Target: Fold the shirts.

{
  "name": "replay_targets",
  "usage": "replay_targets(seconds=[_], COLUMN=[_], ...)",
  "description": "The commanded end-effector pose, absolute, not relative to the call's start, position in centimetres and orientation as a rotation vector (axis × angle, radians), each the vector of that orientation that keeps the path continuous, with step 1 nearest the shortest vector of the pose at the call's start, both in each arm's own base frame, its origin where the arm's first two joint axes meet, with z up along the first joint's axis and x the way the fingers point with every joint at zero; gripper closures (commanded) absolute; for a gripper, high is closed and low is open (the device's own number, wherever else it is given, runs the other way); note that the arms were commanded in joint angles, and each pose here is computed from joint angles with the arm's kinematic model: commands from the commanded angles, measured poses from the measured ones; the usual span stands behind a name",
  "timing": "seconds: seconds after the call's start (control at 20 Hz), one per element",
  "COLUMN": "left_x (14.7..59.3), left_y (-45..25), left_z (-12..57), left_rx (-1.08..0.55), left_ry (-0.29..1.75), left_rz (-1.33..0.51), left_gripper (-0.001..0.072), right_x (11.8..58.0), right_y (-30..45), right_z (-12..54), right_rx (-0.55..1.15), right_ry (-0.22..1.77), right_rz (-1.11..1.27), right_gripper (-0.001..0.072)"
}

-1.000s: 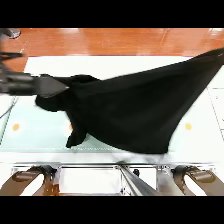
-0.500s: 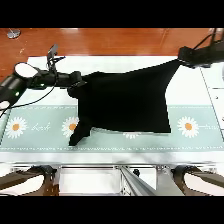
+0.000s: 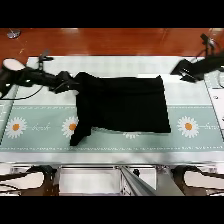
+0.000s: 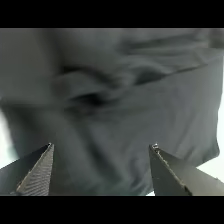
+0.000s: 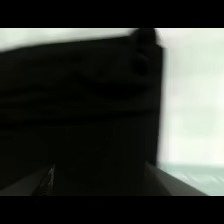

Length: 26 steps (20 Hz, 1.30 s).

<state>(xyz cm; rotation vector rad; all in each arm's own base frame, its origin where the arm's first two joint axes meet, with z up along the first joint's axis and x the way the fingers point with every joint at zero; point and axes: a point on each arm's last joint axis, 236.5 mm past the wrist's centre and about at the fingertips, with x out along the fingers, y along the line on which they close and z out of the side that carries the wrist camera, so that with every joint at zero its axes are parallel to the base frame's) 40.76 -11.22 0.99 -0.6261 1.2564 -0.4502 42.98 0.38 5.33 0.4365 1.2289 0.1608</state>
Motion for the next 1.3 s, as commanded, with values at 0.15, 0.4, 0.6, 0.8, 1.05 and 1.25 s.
replay_targets(seconds=[0.15, 0.4, 0.6, 0.8, 1.05, 1.25], left_x=[30.3, 30.7, 31.1, 31.1, 32.2, 32.9], left_y=[-9.9, -12.0, -15.4, -17.3, -16.8, -17.1], left_z=[-4.8, -6.4, -7.4, -8.8, -6.6, -4.7], left_rx=[-0.896, -1.045, -0.984, -0.949, -0.945, -0.922], left_ry=[1.461, 1.351, 1.347, 1.363, 1.326, 1.302], left_rz=[-0.388, -0.394, -0.438, -0.44, -0.517, -0.591], left_gripper=[0.0007, 0.0008, 0.0009, 0.0042, 0.0683, 0.0683], right_x=[32.6, 25.8, 24.2, 24.3, 22.9, 20.4], right_y=[-2.7, 2.8, 3.7, 3.7, 2.3, 0.3], right_z=[0.1, -4.1, -5.0, -5.0, -6.2, -7.9], right_rx=[0.664, 0.757, 0.771, 0.773, 0.75, 0.686], right_ry=[1.191, 1.239, 1.258, 1.256, 1.318, 1.429], right_rz=[-0.042, 0.057, 0.063, 0.062, -0.028, -0.143], right_gripper=[0.0078, 0.0082, 0.0082, 0.0082, 0.0082, 0.0082])
